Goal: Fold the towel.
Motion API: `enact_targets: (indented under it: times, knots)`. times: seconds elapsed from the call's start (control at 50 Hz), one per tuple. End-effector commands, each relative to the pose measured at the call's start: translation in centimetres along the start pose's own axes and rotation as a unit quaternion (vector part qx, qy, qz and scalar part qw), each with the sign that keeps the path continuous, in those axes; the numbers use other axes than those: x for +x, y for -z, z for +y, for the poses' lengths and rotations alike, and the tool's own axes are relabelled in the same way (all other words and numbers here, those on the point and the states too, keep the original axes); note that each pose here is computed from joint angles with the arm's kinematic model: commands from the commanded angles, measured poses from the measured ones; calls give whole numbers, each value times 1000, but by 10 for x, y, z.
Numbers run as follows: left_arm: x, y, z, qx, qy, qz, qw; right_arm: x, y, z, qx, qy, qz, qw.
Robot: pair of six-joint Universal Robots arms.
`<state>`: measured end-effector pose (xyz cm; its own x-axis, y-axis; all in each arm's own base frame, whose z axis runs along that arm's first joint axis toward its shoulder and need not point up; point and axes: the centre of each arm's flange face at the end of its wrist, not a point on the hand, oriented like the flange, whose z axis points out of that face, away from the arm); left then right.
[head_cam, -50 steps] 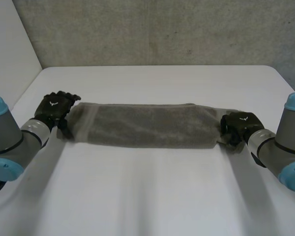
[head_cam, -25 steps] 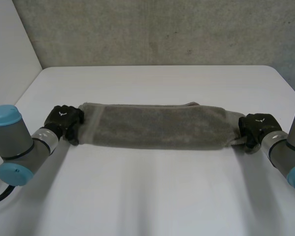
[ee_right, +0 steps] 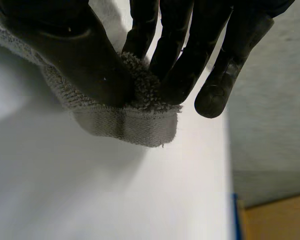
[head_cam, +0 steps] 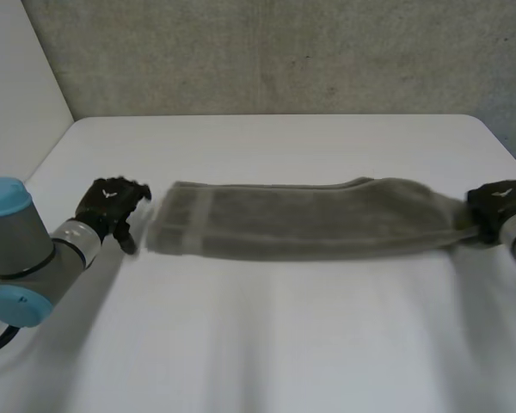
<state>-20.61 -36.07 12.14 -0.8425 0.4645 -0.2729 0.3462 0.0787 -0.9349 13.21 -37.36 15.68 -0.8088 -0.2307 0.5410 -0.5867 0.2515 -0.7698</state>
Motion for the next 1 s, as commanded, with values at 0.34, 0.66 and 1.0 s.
enact_targets:
  times: [0.34, 0.66, 1.0]
  knots:
    - [-19, 42, -92, 114, 26, -34, 993, -92, 73, -172, 264, 135, -22, 955]
    - [17, 36, -91, 113, 27, 11, 993, -257, 144, -137, 297, 196, -217, 909]
    - [102, 37, -96, 123, 58, 123, 983, -164, 126, -86, 170, 62, -221, 958]
